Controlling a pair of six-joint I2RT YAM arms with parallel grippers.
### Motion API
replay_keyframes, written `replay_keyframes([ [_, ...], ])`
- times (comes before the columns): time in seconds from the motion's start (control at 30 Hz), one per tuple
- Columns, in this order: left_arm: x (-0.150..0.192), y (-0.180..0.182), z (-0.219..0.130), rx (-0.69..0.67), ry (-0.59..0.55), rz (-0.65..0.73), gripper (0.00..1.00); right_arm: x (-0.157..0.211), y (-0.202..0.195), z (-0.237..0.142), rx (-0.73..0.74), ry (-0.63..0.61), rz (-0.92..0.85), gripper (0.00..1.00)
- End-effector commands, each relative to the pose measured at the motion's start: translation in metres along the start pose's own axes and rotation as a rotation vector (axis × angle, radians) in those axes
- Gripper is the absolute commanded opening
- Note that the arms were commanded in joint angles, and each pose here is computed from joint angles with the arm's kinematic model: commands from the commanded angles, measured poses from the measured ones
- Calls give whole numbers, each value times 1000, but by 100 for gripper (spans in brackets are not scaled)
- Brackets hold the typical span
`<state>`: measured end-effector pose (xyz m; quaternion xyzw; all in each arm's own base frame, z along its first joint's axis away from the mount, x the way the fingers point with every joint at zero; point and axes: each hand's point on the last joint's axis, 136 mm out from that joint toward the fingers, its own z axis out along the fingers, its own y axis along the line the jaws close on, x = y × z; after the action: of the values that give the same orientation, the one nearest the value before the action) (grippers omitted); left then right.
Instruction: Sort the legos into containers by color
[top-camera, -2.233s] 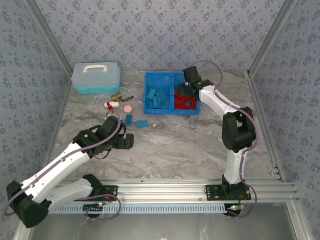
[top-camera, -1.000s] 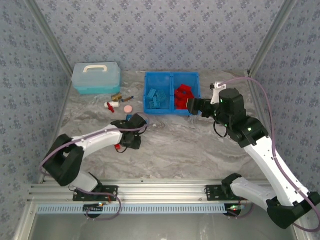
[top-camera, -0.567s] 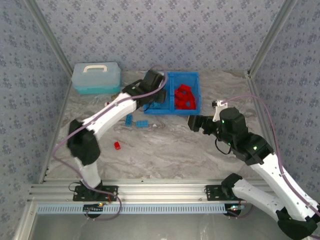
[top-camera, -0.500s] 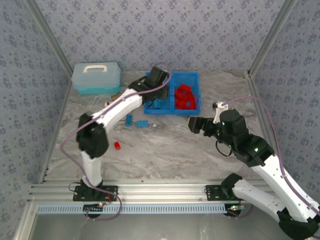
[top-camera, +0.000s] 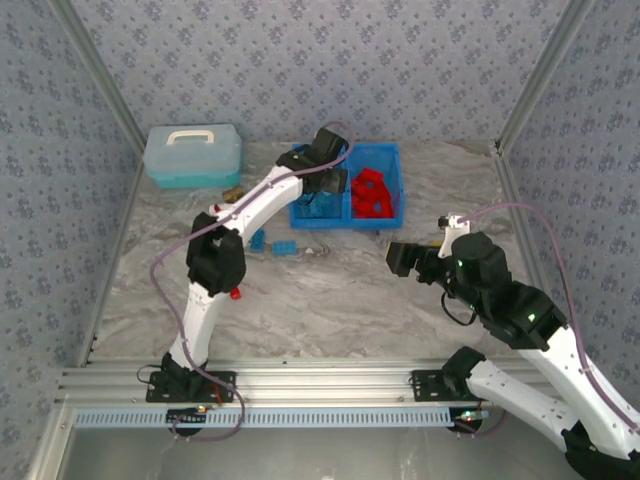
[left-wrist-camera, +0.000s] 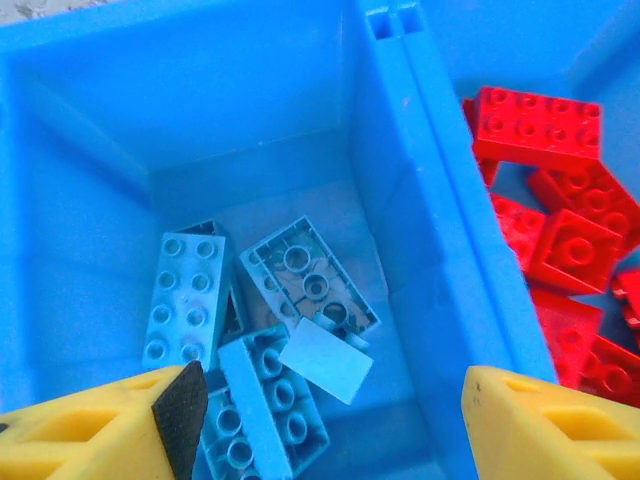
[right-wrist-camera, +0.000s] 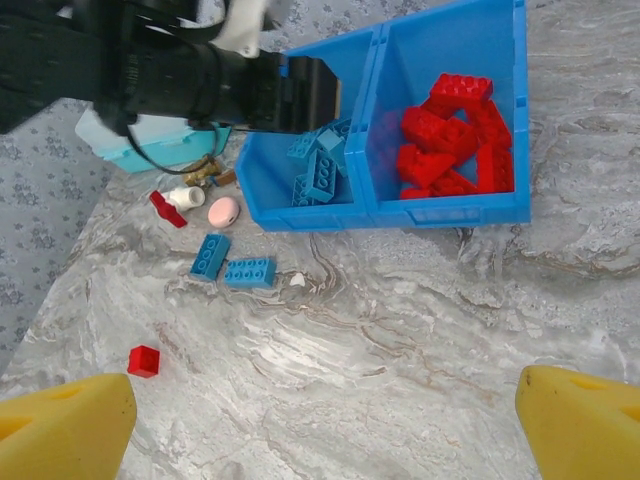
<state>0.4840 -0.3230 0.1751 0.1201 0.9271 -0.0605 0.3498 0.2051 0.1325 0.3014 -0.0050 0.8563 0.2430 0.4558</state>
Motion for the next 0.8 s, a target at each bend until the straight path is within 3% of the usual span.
replay_keyframes([
  [0.0, -30, 7, -90, 65, -133, -31, 70, -5, 1, -2, 9, -17, 13, 100],
  [0.17, 19, 57, -133, -2, -139, -68, 71, 2, 2, 7, 0, 5, 13, 100],
  [0.3, 73, 101, -130, -62, -59, -120, 71, 7, 5, 16, -6, 21, 13, 100],
  [0.47, 130, 126, -94, -45, 97, -187, 71, 14, 9, 28, -17, 53, 13, 100],
  [0.77, 163, 139, -23, -52, 241, -223, 72, 19, 9, 27, -5, 81, 9, 100],
])
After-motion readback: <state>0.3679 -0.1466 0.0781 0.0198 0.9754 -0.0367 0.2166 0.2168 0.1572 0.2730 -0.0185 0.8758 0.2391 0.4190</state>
